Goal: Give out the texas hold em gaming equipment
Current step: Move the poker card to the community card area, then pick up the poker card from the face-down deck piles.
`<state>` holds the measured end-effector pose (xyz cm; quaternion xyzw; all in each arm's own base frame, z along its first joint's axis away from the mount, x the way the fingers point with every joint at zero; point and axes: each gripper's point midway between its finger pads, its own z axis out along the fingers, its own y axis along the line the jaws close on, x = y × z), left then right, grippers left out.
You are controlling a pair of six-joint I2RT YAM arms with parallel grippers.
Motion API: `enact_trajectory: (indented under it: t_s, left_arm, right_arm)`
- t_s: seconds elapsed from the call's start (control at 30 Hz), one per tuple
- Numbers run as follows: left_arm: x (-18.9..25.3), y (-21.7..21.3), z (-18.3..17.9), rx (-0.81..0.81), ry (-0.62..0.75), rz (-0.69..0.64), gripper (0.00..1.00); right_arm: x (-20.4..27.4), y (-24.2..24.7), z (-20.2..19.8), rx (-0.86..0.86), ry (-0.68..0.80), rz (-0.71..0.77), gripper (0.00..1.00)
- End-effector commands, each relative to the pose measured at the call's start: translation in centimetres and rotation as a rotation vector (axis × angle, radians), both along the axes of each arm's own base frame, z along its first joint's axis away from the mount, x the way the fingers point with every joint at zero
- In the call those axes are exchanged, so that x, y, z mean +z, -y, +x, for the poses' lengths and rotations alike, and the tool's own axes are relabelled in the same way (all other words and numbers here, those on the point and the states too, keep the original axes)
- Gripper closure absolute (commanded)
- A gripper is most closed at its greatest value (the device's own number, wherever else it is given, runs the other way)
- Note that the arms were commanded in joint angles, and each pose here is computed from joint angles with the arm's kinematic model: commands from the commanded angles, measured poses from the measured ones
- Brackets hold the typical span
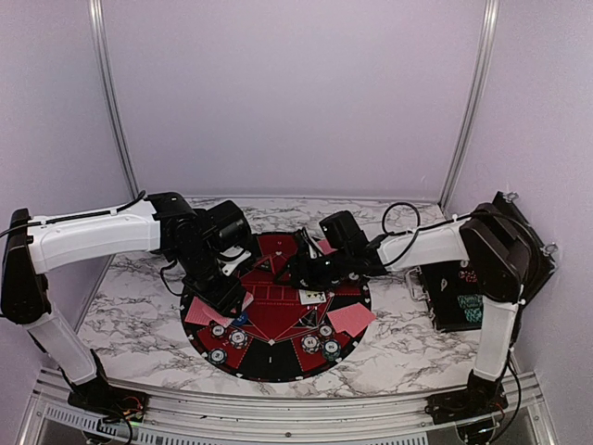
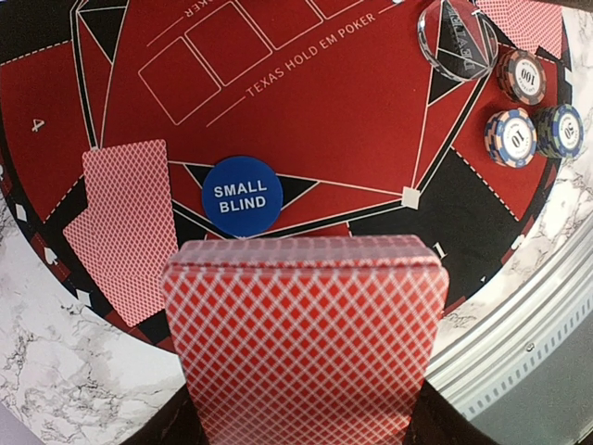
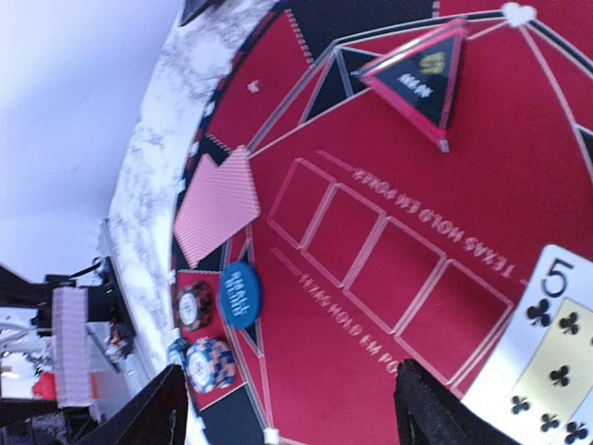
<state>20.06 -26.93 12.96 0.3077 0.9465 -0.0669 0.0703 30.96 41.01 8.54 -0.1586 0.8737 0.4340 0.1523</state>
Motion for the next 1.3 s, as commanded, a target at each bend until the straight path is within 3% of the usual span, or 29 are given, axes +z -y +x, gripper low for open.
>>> enact_trajectory:
  t_s: [0.0, 0.37, 1.27]
  left_arm:
    - [0.7, 0.8, 0.5, -0.011, 0.008, -0.032, 0.48]
    - [0.8, 1.7, 0.5, -0.025, 0.0, -0.035, 0.48]
    - [1.1, 2.2, 0.5, -0.038, 0.006, -0.023, 0.48]
  right_arm:
    - [4.6, -1.3, -1.7, 0.08, -0.032, 0.197, 0.25]
    - [6.3, -3.7, -5.1, 0.201, -0.128, 0.368, 0.21]
    - [6.1, -7.2, -7.4, 0.286, -0.186, 0.409, 0.21]
